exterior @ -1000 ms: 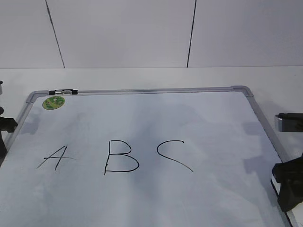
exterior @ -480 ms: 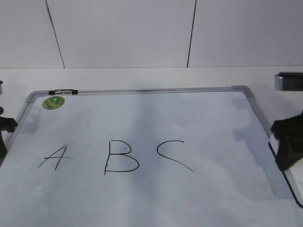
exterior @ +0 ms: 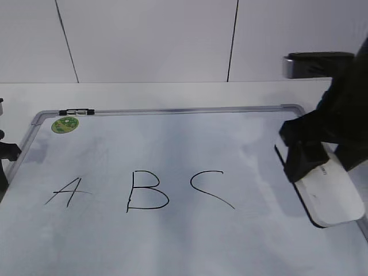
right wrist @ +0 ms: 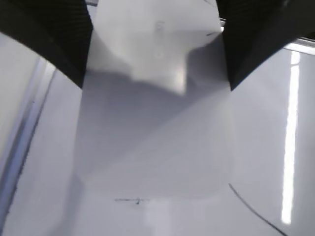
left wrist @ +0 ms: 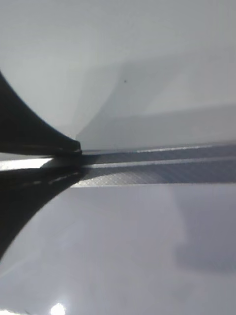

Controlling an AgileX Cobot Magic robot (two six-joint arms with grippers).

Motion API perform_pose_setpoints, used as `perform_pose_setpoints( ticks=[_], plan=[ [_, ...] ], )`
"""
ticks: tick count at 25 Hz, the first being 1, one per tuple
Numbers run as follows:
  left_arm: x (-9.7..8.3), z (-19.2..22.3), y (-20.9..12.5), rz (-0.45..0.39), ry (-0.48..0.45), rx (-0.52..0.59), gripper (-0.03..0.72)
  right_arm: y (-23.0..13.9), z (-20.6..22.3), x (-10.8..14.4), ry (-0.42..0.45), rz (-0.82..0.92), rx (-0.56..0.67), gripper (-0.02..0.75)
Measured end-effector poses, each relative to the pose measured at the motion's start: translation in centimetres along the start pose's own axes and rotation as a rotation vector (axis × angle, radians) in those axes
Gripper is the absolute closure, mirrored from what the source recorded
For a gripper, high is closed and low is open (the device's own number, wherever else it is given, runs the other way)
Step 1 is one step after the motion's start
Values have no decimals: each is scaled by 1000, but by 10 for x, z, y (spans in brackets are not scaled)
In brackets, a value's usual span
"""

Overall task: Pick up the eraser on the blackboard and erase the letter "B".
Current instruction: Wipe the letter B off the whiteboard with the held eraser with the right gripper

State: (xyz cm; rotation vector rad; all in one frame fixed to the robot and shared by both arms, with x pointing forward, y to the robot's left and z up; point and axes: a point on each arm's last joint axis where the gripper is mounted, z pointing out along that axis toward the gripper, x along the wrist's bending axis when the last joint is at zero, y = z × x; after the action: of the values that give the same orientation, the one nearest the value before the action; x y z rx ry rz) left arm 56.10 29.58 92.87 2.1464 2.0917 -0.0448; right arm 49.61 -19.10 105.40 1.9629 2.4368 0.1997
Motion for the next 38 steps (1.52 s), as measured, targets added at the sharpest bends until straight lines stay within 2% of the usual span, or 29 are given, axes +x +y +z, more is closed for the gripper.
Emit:
perform_pose_setpoints(
  ticks=[5,15,25,29,38],
  plan=[
    [0,0,0,0,0,1,666,13,6,43,16,-124,8,223],
    [0,0,-1,0,-1,6,666,63,39,125,38,-284,11,223],
    [0,0,-1,0,-1,7,666,83,99,185,31,-407,64,224],
    [0,0,-1,0,-1,9,666,84,122,203,27,-448,89,224],
    [0,0,-1,1,-1,13,667,89,135,207,9,-456,138,224]
  ],
)
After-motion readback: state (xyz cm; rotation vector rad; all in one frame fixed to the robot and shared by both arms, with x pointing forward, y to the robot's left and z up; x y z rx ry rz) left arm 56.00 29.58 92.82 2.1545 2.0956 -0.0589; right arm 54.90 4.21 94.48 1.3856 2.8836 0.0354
